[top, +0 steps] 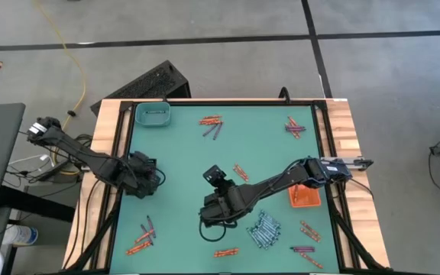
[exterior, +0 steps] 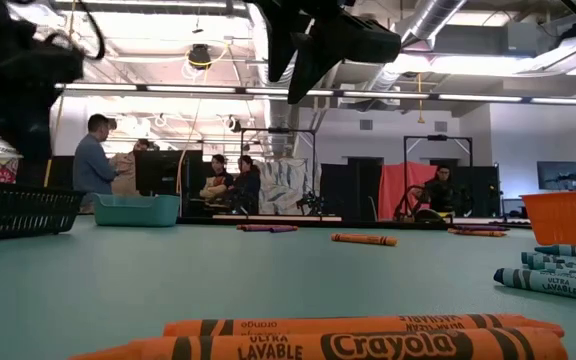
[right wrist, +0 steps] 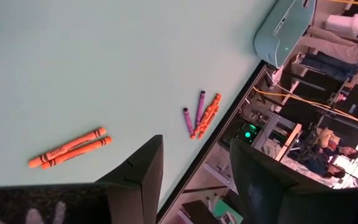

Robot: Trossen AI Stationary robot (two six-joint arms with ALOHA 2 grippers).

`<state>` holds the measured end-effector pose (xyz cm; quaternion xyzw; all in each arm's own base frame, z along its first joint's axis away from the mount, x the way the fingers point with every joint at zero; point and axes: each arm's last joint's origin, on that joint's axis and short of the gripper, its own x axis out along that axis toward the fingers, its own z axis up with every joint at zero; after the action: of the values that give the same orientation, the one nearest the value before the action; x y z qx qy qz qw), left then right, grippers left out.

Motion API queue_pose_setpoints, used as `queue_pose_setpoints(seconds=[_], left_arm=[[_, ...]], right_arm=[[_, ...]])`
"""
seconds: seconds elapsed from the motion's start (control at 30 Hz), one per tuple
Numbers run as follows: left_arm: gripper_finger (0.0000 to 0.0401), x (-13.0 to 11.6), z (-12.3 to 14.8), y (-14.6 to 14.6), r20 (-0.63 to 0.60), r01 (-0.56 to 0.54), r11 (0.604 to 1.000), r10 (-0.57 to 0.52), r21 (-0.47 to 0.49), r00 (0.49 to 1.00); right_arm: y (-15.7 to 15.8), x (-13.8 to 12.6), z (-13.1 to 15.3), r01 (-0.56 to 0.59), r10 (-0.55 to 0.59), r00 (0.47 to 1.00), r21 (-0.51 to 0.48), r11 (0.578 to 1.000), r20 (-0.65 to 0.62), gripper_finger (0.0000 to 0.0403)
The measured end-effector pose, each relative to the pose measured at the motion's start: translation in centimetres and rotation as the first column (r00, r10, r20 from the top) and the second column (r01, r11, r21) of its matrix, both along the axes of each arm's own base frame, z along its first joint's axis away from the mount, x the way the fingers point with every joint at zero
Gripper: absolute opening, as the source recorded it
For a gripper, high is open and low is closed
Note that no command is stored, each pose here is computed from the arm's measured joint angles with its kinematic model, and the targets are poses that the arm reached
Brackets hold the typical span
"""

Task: Sort crayons
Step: Put the orange crayon into the orange bin

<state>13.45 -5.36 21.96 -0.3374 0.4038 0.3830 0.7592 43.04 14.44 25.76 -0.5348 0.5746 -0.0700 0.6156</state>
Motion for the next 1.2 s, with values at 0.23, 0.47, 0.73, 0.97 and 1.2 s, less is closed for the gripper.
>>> queue_pose_setpoints(seconds=[0.23,0.47,0.73,0.97,1.2], left_arm=[[0.0126,2.0,4.3,-0.5,0.137,0.176,0.962,-0.207,0.207,0.969],[0.0126,3.7,6.1,-1.2,0.165,0.308,0.867,-0.396,0.392,0.903],[0.0126,5.3,5.5,-2.0,0.057,0.431,0.76,-0.52,0.487,0.852],[0.0126,7.3,3.8,-3.8,-0.082,0.585,0.623,-0.645,0.52,0.76],[0.0126,9.9,0.8,-5.8,-0.225,0.687,0.49,-0.702,0.537,0.676]], right_arm=[[-0.2,-0.5,0.1,0.051,-0.051,0.999,0.006,0.999,0.006,0.0188],[-0.4,-1.2,0.1,0.131,-0.131,0.991,0.05,0.99,-0.002,0.0188],[0.6,-1.6,-0.1,0.162,-0.159,0.987,0.176,0.971,-0.029,0.0188],[0.9,-1.7,-0.3,0.225,-0.224,0.974,0.277,0.934,-0.034,0.0188],[1.0,-1.7,-0.3,0.266,-0.278,0.961,0.319,0.909,-0.011,0.0188]])
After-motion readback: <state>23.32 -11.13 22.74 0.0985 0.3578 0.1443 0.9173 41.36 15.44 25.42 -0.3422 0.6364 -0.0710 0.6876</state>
